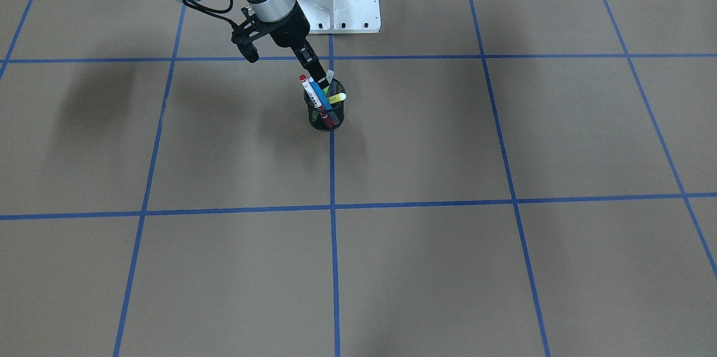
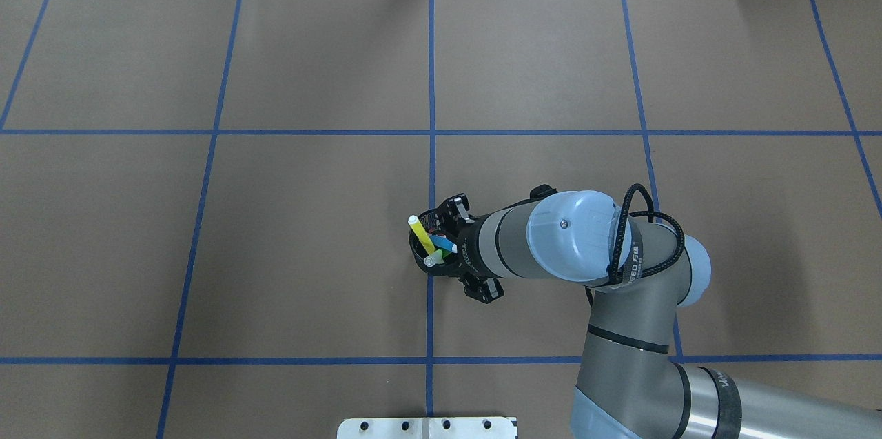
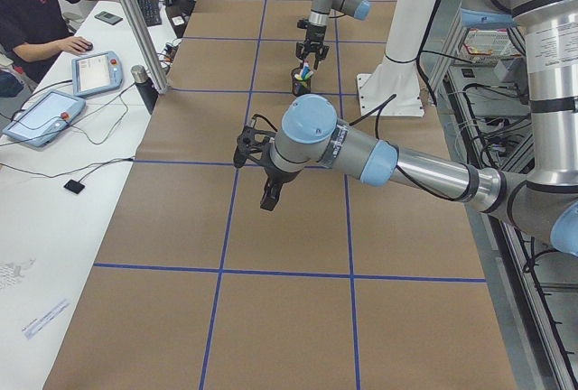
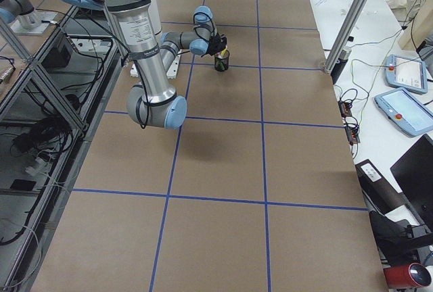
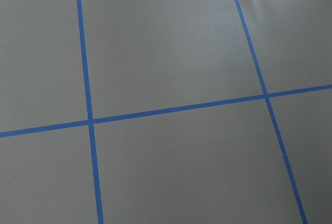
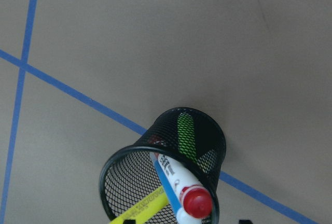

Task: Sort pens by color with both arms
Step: 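Lower the right gripper into the cup and close on the blue marker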

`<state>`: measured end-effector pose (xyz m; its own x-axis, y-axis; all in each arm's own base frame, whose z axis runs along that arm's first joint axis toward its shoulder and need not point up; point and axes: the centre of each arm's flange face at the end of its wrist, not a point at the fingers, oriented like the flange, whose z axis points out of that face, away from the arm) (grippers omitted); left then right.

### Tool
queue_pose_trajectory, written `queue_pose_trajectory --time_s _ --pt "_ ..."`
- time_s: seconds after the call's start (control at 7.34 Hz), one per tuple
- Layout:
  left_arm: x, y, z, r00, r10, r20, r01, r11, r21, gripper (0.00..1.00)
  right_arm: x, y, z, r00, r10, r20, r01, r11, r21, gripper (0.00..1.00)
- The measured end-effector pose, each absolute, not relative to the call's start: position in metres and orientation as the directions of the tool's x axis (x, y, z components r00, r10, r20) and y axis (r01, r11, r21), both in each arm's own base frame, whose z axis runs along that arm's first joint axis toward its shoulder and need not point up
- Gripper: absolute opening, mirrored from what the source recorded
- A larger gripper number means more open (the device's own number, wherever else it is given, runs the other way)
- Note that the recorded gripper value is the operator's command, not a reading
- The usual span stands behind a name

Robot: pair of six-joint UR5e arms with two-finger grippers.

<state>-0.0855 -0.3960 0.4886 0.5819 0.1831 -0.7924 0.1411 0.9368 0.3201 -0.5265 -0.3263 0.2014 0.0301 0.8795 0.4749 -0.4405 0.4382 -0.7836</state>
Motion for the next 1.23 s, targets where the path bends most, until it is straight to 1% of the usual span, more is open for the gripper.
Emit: queue_pose_trajectory --time_s 0.14,0.82,1.23 --pt "-0.0855 -0.3958 0.4889 0.582 0.183 -0.793 0.141 0.937 0.319 1.00 -0.5265 -0.3263 0.2013 0.030 0.880 0.475 -0.440 0.438 -0.784 0.56" --pt "-0.0855 -0.3956 0.4892 0.582 0.182 -0.793 0.141 0.937 0.319 1.00 -0.5270 -0.3290 0.2044 0.029 0.882 0.471 -0.448 0.433 -0.782 0.55" --pt "-0.0855 -0.3950 0.4896 0.582 0.181 -0.793 0.141 0.938 0.318 1.00 -0.5273 -0.3304 0.2057 0.029 0.882 0.471 -0.450 0.432 -0.781 0.41"
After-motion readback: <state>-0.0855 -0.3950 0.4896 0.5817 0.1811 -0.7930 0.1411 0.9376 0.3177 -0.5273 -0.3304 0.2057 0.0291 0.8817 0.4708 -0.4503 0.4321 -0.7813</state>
